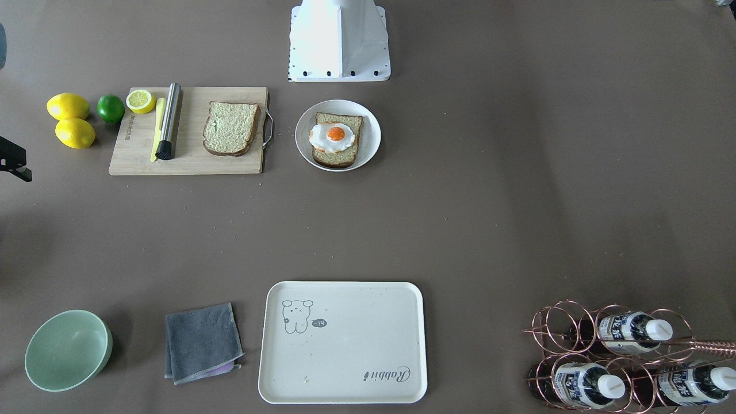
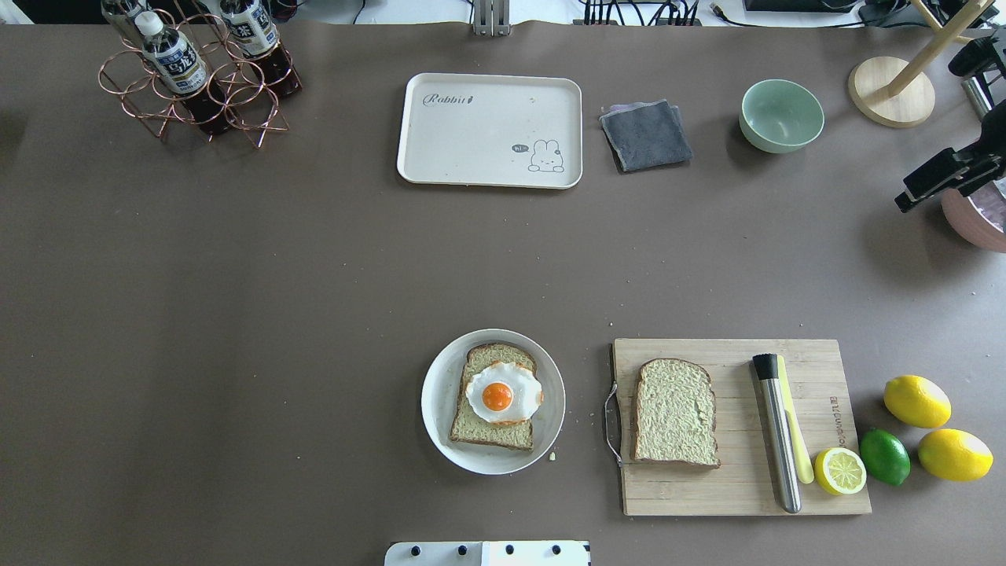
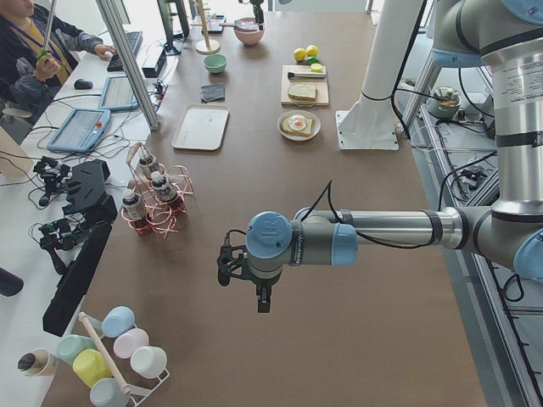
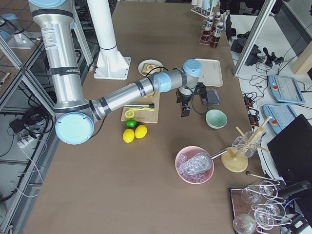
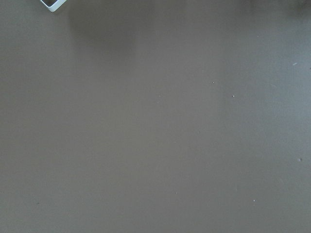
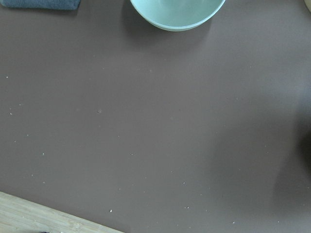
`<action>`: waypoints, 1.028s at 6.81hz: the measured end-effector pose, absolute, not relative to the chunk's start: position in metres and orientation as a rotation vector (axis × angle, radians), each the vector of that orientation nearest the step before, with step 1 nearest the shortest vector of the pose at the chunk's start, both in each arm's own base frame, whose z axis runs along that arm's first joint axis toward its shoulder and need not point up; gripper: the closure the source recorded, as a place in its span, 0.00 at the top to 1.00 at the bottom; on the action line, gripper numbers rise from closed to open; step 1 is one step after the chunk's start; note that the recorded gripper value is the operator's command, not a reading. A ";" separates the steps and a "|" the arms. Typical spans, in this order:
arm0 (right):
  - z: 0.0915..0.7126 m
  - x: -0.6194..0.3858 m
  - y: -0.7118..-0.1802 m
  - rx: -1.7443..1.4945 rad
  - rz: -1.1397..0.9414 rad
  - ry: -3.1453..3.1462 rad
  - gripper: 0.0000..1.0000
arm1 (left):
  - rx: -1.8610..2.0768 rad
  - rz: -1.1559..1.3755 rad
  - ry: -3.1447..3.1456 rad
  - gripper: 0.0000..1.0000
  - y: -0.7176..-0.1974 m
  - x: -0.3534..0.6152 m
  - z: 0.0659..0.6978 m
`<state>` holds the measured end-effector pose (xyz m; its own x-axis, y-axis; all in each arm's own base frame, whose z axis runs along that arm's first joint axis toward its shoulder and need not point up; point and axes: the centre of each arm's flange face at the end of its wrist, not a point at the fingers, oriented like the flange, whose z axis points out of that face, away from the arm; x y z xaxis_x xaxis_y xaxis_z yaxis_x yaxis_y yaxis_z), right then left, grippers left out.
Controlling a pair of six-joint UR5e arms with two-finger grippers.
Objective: Make sandwich and place on tray
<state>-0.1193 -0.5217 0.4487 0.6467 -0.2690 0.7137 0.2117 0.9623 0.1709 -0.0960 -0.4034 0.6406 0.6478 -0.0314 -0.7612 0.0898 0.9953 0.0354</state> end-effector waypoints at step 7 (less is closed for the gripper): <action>0.458 -0.129 -0.524 0.044 -0.263 -0.810 1.00 | 0.074 -0.065 0.863 0.98 -0.403 -0.095 0.638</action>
<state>-0.1290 -0.5236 0.4578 0.6588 -0.2488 0.7100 0.2156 0.9666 0.1387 -0.0947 -0.4034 0.6377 0.6485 -0.0269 -0.7608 0.0865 0.9955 0.0385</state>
